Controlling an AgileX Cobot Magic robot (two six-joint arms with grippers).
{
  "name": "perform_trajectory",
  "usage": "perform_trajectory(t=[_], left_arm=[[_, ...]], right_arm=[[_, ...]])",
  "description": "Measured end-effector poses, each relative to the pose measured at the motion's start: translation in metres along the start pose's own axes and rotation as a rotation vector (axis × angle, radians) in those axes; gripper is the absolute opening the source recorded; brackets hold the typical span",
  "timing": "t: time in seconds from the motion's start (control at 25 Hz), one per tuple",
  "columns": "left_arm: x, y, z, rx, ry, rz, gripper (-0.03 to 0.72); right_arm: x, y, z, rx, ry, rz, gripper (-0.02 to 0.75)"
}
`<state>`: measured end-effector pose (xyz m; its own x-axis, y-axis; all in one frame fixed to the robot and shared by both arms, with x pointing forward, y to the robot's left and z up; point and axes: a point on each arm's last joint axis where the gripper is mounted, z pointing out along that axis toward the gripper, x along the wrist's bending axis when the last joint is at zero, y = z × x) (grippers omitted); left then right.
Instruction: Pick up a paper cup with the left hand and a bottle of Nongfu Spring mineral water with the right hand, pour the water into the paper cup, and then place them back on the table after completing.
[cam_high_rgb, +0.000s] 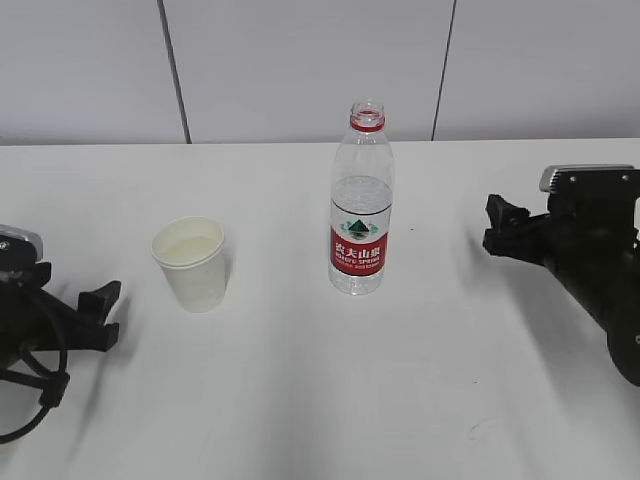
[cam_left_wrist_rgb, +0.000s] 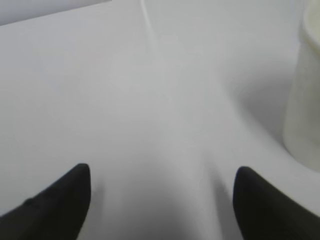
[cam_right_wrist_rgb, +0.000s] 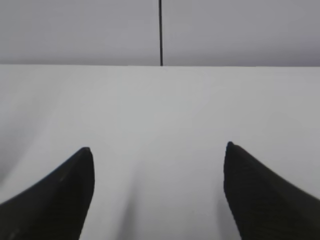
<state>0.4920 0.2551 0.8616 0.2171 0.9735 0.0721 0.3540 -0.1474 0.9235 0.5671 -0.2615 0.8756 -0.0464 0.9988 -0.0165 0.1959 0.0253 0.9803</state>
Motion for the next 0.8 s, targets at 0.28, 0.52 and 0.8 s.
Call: perform_trajectory(t=[0.28,0.52,0.8], left_arm=[[0.003,0.02,0.022,0.084,0.005,-0.003,0.527],[0.007,0.049,0.033,0.199,0.002,-0.01,0.522],[0.029,0.09,0.031,0.393,0.034,-0.044,0.521]], right_arm=[[0.001,0.014,0.019,-0.006,-0.006,0.012,0.594],[0.003,0.036,0.027,0.107,0.006,0.03,0.594],[-0.002,0.078,0.027,0.3,0.017,0.055,0.594]])
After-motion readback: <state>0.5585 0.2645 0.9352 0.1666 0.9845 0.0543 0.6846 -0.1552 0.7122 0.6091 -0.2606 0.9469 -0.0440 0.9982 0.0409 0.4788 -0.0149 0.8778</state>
